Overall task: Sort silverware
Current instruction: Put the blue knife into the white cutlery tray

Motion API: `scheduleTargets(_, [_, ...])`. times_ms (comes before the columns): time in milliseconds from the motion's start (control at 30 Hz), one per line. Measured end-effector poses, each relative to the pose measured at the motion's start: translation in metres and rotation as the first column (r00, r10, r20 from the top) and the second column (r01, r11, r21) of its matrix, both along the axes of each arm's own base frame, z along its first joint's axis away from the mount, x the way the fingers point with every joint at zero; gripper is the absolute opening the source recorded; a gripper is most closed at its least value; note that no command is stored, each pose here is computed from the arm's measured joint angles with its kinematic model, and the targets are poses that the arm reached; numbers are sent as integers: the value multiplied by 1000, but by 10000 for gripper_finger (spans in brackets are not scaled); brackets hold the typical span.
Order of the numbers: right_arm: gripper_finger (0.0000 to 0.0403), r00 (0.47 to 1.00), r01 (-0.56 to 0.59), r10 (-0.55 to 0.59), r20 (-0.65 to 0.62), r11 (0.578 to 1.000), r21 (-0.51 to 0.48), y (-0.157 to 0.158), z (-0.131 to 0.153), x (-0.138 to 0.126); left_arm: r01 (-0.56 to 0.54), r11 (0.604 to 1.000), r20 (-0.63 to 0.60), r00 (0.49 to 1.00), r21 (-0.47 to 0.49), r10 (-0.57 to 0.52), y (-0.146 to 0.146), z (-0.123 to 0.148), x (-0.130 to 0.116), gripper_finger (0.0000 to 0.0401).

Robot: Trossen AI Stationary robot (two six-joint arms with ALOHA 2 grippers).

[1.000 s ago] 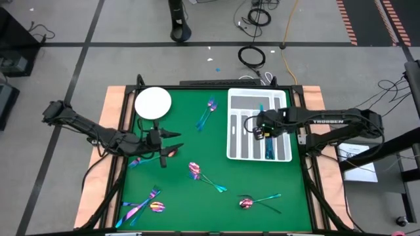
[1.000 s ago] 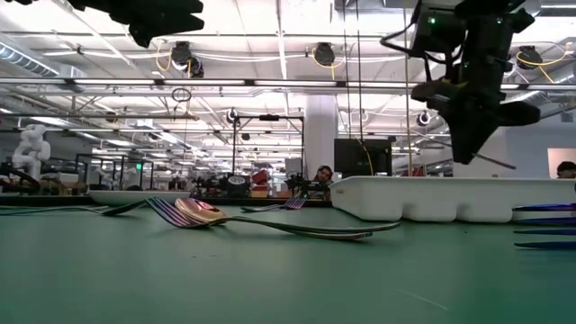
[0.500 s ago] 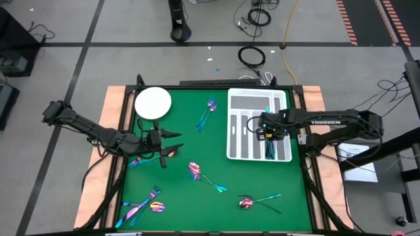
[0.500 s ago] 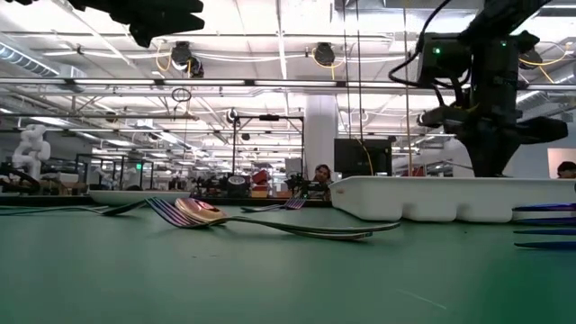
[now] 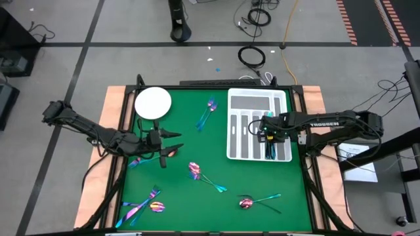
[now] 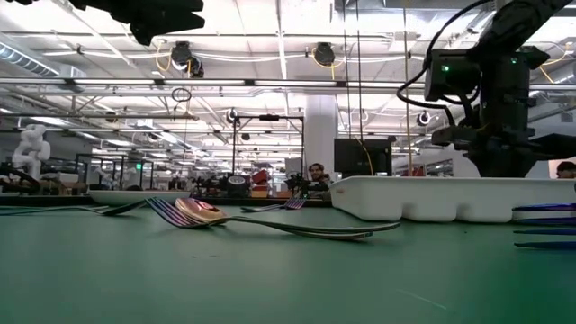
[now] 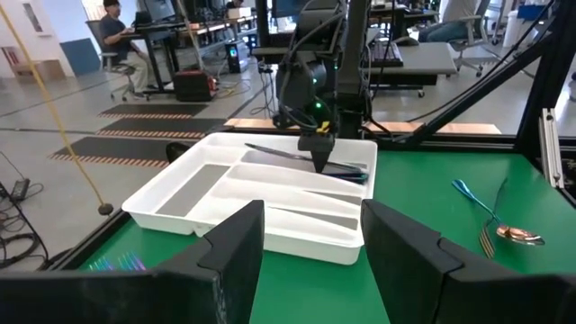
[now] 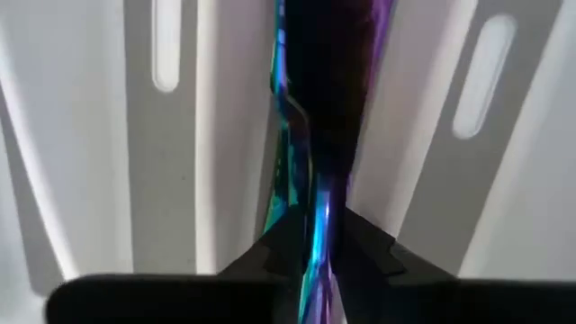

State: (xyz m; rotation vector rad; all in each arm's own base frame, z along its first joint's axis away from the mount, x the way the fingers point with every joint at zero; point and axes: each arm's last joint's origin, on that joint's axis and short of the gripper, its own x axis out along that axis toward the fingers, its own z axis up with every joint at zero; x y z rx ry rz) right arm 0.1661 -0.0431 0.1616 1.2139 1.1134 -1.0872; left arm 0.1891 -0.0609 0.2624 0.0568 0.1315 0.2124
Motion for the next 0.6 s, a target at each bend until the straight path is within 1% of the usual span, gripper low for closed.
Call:
scheduleTargets(233, [98, 1000, -7, 7, 4, 1000, -10, 0, 0, 1, 0, 1000, 0, 1000, 0, 0, 0, 0, 0, 190])
scheduleTargets(433, [125, 993, -110, 109, 44, 994, 18, -1, 6, 5, 7, 1000, 0, 1000, -2, -7, 0, 0, 0, 190])
scheduleTargets(500, [128, 989, -131, 131, 62, 991, 2, -2, 13, 9, 41, 999, 7, 999, -13, -41, -1, 1, 0, 190])
scheduleTargets(600, [129, 979, -178, 182, 94, 983, -53, -5, 27, 17, 144, 989, 65, 988, -40, -141, -8, 7, 0, 190])
